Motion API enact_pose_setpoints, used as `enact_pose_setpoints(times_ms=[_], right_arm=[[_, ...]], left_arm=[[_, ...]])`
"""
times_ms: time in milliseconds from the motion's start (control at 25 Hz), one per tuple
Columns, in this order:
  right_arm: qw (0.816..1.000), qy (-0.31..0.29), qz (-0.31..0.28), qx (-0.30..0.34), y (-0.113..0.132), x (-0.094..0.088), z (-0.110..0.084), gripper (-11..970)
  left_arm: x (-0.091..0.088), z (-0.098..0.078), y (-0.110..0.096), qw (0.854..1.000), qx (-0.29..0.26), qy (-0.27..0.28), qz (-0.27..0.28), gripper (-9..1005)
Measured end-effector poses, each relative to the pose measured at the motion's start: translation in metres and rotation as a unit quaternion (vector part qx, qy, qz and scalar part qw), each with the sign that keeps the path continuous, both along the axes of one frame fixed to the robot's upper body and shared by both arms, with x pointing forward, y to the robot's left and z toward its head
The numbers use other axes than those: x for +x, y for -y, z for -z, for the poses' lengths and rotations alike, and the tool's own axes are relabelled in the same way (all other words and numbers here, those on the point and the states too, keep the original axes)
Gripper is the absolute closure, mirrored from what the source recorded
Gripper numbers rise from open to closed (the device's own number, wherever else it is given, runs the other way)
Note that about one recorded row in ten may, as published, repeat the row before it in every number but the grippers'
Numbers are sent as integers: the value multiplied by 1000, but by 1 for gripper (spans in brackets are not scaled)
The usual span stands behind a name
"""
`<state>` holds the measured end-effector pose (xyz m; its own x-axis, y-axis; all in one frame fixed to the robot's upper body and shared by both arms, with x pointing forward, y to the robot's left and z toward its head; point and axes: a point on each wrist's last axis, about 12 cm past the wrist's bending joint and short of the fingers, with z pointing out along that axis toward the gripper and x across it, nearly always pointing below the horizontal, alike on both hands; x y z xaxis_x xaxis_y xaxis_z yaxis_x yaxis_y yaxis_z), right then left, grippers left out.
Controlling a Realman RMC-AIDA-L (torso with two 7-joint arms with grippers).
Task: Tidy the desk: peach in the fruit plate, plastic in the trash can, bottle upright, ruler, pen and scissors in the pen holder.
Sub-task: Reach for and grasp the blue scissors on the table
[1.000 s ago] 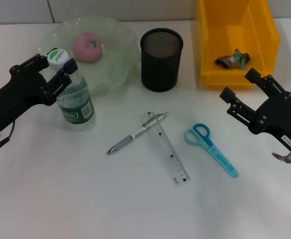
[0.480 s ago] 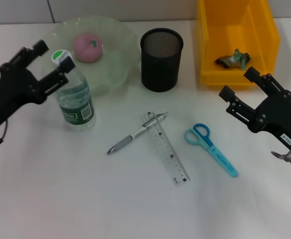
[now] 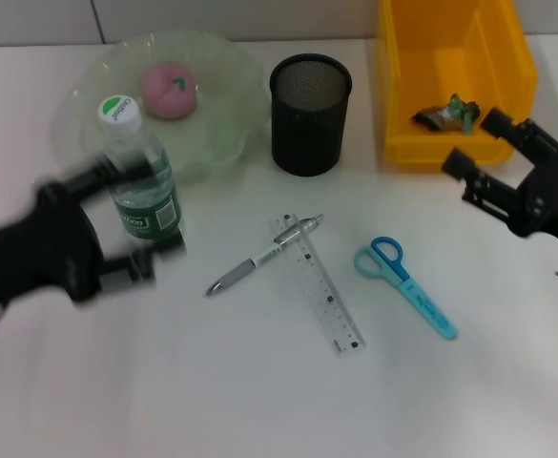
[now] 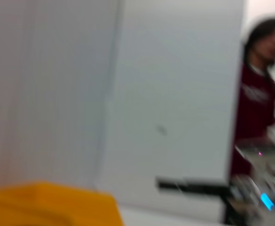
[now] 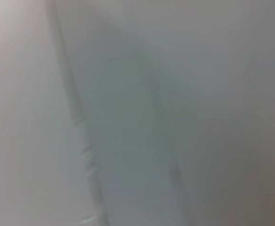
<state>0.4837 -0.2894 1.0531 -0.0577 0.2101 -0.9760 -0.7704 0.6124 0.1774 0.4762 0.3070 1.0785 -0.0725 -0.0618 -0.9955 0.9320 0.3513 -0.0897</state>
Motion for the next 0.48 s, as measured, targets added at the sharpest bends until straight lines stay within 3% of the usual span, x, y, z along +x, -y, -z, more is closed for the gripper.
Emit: enact_pose_setpoints(times_ms=[80,200,320,360,400,480], right_arm=[[998,-20,-57,-22,7,4,-14,151],[988,-61,-125,-65,14,14,-42,151],[972,-111,-162,-126,16,25,-72,152],[958,-140,-182,-174,12,33,-95,152],[958,-140,-182,-174,12,33,-95,152],[942,-170,-195,-214,6,39,-114,153]], left_arm=[[-3,4,3,998,40,-25,44,167],[-6,10,7,995,67,-44,67,167],[-6,15,11,992,82,-55,72,167],[-6,18,13,992,87,-58,71,167],[-6,18,13,992,87,-58,71,167],[-5,18,14,992,90,-60,72,167]])
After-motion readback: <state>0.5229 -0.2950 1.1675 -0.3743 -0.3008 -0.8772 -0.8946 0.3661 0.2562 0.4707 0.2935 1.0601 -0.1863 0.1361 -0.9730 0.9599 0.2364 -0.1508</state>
